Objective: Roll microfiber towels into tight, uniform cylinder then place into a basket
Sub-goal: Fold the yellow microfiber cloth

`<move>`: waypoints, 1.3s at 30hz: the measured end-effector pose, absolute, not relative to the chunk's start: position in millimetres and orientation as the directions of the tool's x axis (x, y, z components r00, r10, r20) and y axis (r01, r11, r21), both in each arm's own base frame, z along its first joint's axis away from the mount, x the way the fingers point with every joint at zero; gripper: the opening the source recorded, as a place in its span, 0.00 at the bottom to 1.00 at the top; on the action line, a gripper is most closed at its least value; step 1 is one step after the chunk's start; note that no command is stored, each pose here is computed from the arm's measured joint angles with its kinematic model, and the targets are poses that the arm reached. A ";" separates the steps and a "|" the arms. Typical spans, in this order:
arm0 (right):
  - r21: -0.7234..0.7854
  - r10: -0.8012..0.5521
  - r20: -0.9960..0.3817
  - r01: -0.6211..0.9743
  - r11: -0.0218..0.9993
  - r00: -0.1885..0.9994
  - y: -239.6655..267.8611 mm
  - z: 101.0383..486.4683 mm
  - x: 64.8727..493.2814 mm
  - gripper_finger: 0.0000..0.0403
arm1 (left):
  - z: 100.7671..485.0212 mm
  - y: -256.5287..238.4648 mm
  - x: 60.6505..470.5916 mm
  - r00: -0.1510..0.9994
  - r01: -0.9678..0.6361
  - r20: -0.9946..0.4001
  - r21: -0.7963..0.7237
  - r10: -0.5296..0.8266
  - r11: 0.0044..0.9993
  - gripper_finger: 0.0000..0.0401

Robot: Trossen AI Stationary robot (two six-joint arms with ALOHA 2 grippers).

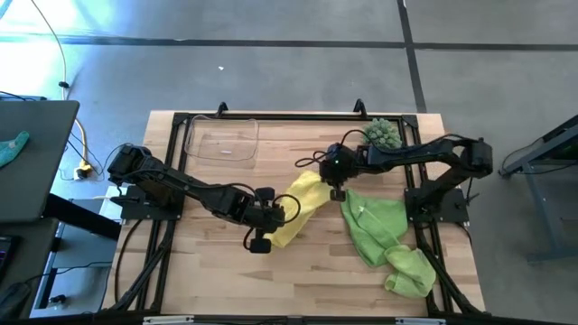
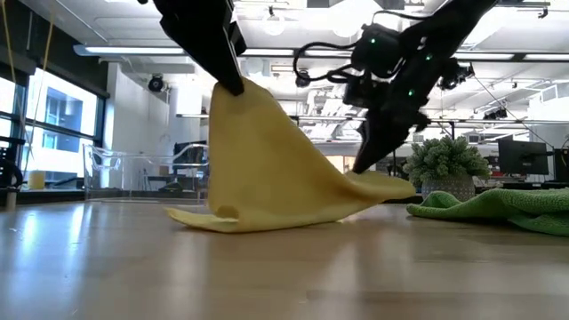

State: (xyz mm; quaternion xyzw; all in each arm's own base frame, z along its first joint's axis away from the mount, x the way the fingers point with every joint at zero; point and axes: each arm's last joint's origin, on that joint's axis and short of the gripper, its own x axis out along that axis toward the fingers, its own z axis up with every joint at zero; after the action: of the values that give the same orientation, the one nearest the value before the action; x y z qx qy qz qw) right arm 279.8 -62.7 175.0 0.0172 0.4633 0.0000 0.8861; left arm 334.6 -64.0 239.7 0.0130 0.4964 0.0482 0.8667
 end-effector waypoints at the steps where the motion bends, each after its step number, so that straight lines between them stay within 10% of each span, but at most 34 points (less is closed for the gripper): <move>1: 0.101 0.065 -0.822 0.033 0.994 0.565 -60.2 174.4 279.2 0.05 | 239.5 -64.1 334.2 0.497 -0.066 -0.863 0.063 0.087 0.996 0.01; 6: 0.280 0.180 -0.836 0.122 0.952 0.518 -39.4 163.8 277.1 0.05 | 238.5 -65.1 332.8 0.479 -0.047 -0.876 0.035 0.053 0.998 0.01; 16: 0.124 0.090 -0.890 0.046 0.991 0.448 -15.7 152.9 269.4 0.23 | 237.7 -64.8 331.2 0.463 -0.044 -0.885 0.038 0.054 0.998 0.01; 39: 0.019 0.312 -0.527 -0.356 0.934 0.791 -4.2 180.3 325.0 0.31 | 239.6 -68.3 331.4 0.499 0.033 -0.838 0.271 0.219 0.962 0.01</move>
State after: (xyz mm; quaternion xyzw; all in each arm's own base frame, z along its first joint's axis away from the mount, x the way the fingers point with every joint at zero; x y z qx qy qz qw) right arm 325.0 -4.2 180.3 -0.0408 0.2712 0.1765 0.9453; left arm 331.4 -68.3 239.6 0.1269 0.4974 0.0542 0.8564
